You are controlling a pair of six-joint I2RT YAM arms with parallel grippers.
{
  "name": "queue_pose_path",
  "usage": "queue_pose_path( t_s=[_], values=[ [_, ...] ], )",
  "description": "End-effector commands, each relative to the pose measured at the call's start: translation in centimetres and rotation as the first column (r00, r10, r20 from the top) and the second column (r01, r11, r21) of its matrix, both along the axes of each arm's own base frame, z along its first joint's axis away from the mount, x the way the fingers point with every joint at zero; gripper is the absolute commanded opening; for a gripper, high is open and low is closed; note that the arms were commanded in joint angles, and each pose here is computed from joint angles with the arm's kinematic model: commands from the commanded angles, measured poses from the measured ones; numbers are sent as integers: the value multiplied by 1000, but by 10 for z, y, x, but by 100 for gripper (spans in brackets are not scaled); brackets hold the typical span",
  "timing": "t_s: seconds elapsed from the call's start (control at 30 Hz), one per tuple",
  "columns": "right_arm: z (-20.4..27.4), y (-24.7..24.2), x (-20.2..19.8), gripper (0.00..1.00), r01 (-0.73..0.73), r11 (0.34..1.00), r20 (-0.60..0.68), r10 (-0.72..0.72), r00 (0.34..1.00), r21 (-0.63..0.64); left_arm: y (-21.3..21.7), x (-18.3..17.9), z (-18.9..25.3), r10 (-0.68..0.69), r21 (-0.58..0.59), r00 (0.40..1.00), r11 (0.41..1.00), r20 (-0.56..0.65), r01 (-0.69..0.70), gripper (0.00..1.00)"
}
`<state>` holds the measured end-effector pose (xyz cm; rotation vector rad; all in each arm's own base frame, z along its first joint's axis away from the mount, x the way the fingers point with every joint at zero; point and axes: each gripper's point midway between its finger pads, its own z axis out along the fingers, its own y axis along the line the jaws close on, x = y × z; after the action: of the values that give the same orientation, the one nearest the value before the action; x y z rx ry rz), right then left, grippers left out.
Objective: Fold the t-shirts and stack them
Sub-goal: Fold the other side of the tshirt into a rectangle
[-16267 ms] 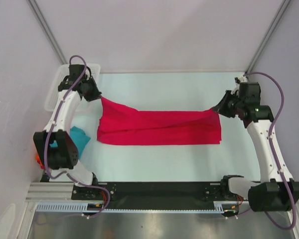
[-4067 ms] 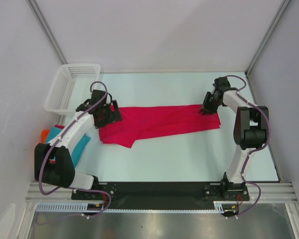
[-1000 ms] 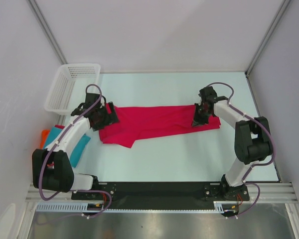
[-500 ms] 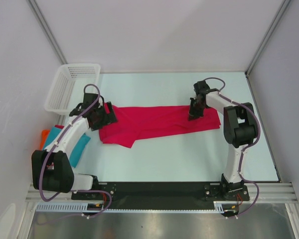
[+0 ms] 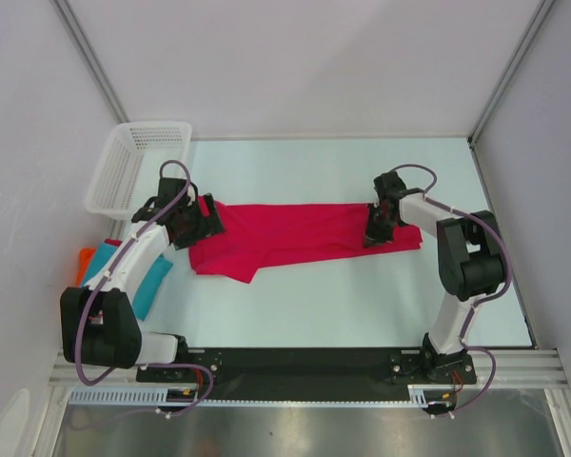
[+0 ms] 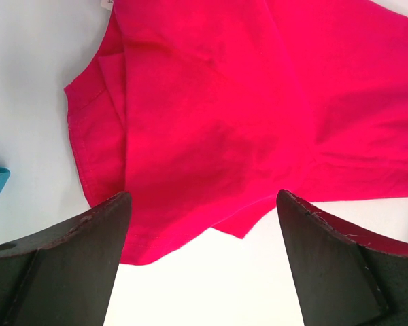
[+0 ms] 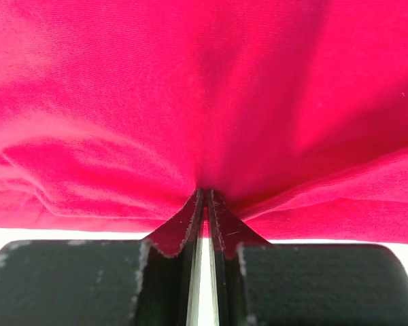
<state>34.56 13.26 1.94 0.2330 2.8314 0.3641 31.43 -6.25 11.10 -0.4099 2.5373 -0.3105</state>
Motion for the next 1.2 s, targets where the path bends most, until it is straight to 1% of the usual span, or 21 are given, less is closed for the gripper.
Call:
queue_pose_path(
  t_s=[0.0, 0.4, 0.53, 0.57, 0.63, 0.67, 0.73, 0.9, 1.03, 1.17],
  values=[
    [5, 3, -7, 11, -2, 1000, -2, 2, 1000, -4, 0, 5, 6, -18, -7, 999, 1000, 43, 18, 93],
    [13, 9, -1, 11, -7, 1000, 22, 8, 1000, -14, 1, 5, 3, -16, -2, 999, 1000, 36, 17, 93],
    [17, 9, 16, 11, -7, 1000, 40, 8, 999, -28, 1, 4, 3, -16, 1, 999, 1000, 34, 16, 93],
    [18, 10, 27, 11, -4, 999, 52, 6, 999, -34, 1, 4, 3, -16, 1, 999, 1000, 34, 16, 93],
    [18, 10, 35, 11, -3, 999, 49, 5, 999, -40, 1, 3, 3, -17, 3, 999, 1000, 33, 17, 93],
    [26, 11, 48, 11, -3, 999, 75, 5, 997, -36, 2, 3, 3, -17, 5, 999, 1000, 35, 17, 93],
    [21, 11, 57, 11, -2, 999, 61, 4, 998, -45, 2, 3, 3, -17, 8, 999, 1000, 34, 16, 93],
    [27, 1, 89, 11, 30, 999, 90, -26, 996, -41, 2, 3, 3, -17, 8, 999, 1000, 32, 17, 93],
    [16, -14, 94, 11, 60, 997, 60, -57, 997, -45, 3, 4, 3, -17, 6, 999, 1000, 34, 16, 93],
    [19, -31, 88, 11, 86, 995, 66, -83, 994, -53, 3, 4, 3, -18, 2, 999, 1000, 35, 18, 93]
  ],
)
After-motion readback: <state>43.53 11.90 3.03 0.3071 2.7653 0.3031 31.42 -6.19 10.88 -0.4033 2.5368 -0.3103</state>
